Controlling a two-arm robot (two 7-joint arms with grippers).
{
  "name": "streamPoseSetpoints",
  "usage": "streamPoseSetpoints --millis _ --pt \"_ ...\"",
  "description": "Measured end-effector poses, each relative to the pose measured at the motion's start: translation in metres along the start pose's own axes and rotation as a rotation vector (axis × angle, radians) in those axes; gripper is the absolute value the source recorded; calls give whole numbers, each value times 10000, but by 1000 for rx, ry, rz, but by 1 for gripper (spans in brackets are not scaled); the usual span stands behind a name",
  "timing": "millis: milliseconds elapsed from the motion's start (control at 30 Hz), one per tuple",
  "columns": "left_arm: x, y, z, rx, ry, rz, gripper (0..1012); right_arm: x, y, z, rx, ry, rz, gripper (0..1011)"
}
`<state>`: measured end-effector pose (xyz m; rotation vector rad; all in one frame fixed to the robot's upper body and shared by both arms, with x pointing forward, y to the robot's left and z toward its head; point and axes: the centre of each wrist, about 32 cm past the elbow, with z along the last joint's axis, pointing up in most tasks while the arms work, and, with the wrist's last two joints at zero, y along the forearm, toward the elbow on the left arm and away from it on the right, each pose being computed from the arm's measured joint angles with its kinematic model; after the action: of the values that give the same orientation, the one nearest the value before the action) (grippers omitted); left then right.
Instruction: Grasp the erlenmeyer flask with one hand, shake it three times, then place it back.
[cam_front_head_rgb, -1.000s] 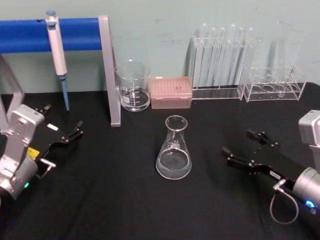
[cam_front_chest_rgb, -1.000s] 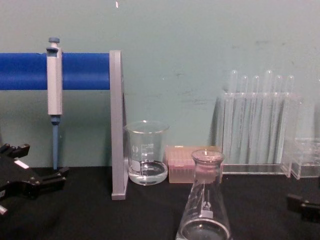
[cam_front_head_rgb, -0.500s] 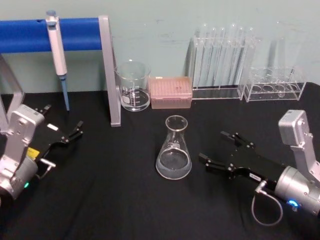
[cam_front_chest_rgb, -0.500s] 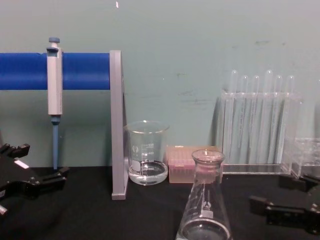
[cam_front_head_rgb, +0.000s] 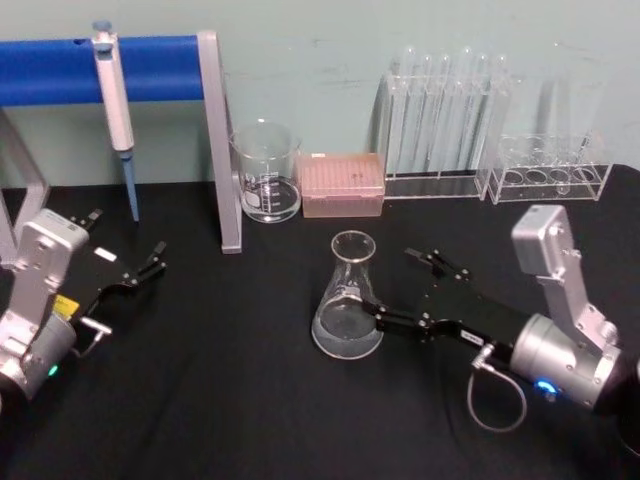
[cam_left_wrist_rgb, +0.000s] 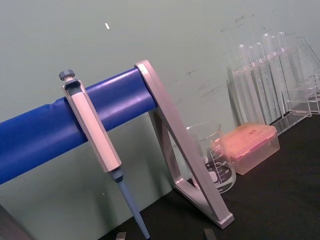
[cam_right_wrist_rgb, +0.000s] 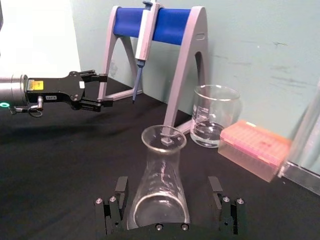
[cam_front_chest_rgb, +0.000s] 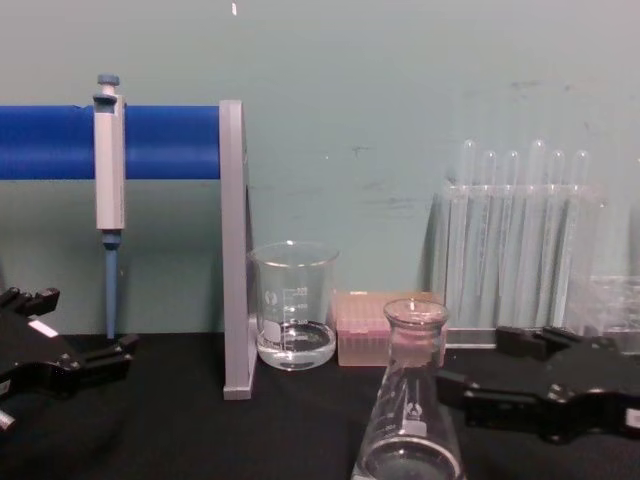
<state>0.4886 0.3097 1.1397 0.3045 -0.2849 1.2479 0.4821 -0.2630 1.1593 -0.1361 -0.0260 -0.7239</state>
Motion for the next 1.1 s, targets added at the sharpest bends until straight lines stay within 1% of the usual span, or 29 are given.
streamPoseSetpoints --millis 100,133,200,300,767,1100 --pt "0 0 0 0 0 0 1001 -3 96 12 3 -9 16 1002" --pt "0 0 0 0 0 0 1001 -3 96 12 3 -9 16 1002" --pt "0 0 0 0 0 0 1001 -11 166 20 5 -14 27 1003" --pt "0 0 0 0 0 0 1001 -15 223 20 6 -19 32 1002" --pt "0 0 0 0 0 0 1001 1 419 12 9 -29 18 1003" --pt "0 0 0 0 0 0 1001 -1 541 4 12 -25 21 1003"
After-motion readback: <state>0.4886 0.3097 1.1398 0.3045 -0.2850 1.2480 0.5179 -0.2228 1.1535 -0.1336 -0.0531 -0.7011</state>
